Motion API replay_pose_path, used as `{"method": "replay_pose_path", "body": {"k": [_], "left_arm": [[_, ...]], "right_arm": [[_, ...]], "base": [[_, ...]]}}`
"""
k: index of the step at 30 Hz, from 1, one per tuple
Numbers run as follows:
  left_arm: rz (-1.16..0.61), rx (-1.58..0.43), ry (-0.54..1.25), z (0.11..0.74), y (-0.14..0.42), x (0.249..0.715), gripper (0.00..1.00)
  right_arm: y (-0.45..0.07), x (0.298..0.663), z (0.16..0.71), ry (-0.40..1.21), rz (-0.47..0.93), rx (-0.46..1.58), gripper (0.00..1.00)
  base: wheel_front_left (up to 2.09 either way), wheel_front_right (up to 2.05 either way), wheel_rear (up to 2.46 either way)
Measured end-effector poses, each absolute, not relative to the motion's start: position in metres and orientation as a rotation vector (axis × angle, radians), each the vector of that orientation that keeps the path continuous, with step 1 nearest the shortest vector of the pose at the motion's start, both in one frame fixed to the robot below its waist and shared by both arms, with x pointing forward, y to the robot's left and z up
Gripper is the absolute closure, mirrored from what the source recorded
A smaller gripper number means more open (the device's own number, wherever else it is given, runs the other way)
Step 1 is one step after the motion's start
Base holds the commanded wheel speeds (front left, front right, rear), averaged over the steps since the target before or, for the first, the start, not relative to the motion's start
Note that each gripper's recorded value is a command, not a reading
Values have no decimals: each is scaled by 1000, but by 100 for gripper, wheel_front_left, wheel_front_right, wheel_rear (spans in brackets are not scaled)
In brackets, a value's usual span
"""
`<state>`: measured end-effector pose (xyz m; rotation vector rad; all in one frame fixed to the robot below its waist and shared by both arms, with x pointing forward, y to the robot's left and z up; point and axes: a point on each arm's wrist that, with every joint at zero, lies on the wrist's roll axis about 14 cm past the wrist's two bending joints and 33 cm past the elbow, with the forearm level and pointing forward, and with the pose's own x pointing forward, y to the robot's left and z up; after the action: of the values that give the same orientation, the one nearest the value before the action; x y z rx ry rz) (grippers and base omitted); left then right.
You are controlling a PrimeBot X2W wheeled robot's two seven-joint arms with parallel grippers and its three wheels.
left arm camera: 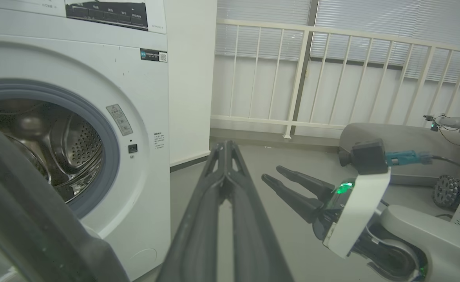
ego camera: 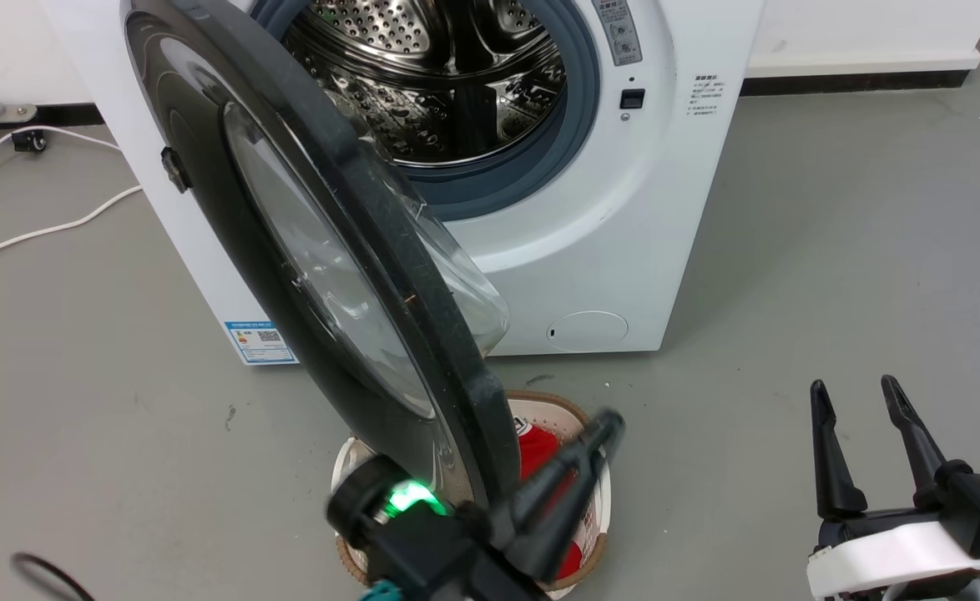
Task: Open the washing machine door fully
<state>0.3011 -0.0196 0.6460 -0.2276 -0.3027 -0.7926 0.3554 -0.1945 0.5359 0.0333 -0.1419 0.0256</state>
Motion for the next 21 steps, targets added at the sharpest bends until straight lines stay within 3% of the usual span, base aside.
{"method": "replay_pose_path", "body": {"k": [7,21], "left_arm": [[-846,-220,-59,590,-34,294,100],[-702,-177,-120,571,-26,340,100]], "right_arm": [[-190,358,532,-126,40,34,0],[-194,359,526,-104,26,43,0]], "base": [[0,0,0],[0,0,0]]}}
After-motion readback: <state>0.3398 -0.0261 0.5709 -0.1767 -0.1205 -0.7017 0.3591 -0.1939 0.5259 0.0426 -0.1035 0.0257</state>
